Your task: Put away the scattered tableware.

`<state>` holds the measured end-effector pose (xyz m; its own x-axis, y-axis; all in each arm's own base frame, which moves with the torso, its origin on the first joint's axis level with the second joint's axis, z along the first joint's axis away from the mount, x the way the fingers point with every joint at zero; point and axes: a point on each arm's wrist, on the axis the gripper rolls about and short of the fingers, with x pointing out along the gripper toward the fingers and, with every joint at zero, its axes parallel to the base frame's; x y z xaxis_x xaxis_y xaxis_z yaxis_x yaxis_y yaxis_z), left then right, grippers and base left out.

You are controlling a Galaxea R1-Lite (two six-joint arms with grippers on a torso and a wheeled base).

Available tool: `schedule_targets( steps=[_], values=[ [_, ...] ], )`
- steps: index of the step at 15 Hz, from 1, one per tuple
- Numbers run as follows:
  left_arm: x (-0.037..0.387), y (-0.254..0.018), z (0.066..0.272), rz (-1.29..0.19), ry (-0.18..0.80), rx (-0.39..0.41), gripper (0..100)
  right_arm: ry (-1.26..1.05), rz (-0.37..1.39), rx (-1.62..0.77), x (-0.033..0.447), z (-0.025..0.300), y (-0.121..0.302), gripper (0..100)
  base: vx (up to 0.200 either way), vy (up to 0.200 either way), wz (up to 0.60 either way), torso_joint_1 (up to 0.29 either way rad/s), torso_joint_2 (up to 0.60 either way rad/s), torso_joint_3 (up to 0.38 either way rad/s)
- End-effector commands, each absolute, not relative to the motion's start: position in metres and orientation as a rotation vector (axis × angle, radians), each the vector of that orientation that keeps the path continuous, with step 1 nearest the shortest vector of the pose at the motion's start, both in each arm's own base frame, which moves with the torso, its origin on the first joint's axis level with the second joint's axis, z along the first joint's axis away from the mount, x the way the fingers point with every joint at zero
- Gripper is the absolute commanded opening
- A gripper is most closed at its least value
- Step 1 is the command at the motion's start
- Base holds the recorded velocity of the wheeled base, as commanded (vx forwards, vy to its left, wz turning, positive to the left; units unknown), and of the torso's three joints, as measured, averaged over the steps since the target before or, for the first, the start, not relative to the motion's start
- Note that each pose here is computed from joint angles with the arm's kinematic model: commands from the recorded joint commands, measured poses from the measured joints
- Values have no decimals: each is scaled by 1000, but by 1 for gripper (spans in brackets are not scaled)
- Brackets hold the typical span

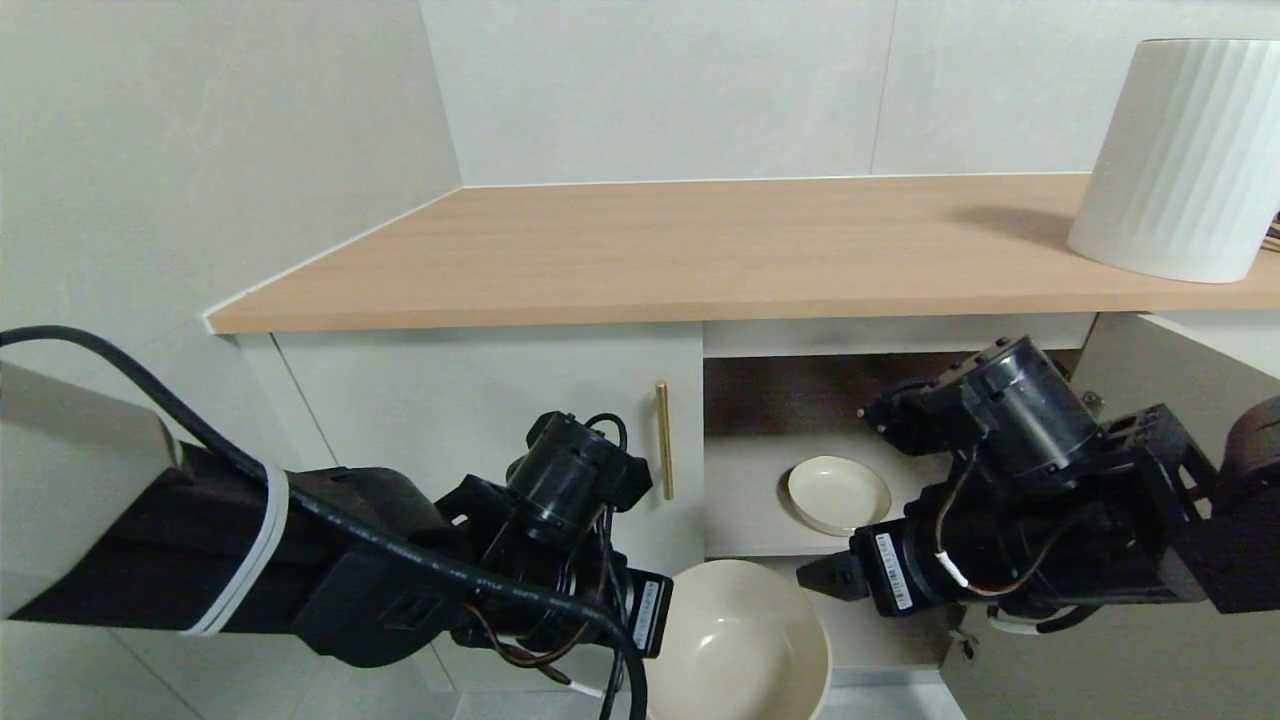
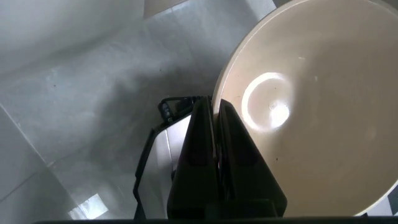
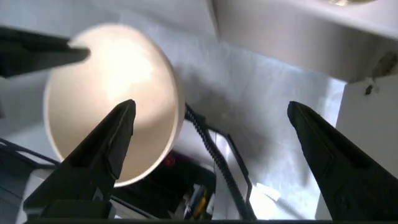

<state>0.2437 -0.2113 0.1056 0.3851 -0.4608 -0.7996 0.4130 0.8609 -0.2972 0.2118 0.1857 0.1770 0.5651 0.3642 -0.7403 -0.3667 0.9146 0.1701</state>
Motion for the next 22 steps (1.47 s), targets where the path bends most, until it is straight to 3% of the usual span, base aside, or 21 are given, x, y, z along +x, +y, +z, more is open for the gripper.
schedule_targets(
  steps=[1, 4, 9, 10, 21, 22],
  values=[
    [243, -212, 106, -558, 1035, -51, 0, 926, 432, -46, 215, 158, 199, 100, 0, 0, 0, 0, 0, 0],
    [244, -212, 106, -542, 1026, -43, 0, 989, 429, -100, 217, 135, 214, 100, 0, 0, 0, 0, 0, 0],
    [243, -212, 106, -542, 1025, -42, 0, 1005, 410, -114, 223, 122, 219, 100, 0, 0, 0, 0, 0, 0],
    [243, -212, 106, -542, 1025, -42, 0, 1000, 409, -109, 224, 123, 219, 0, 0, 0, 0, 0, 0, 0],
    [244, -213, 104, -532, 1023, -39, 0, 988, 407, -86, 221, 128, 218, 0, 0, 0, 0, 0, 0, 0],
    [244, -212, 104, -521, 1018, -34, 100, 989, 405, -88, 221, 127, 218, 0, 0, 0, 0, 0, 0, 0]
  ],
)
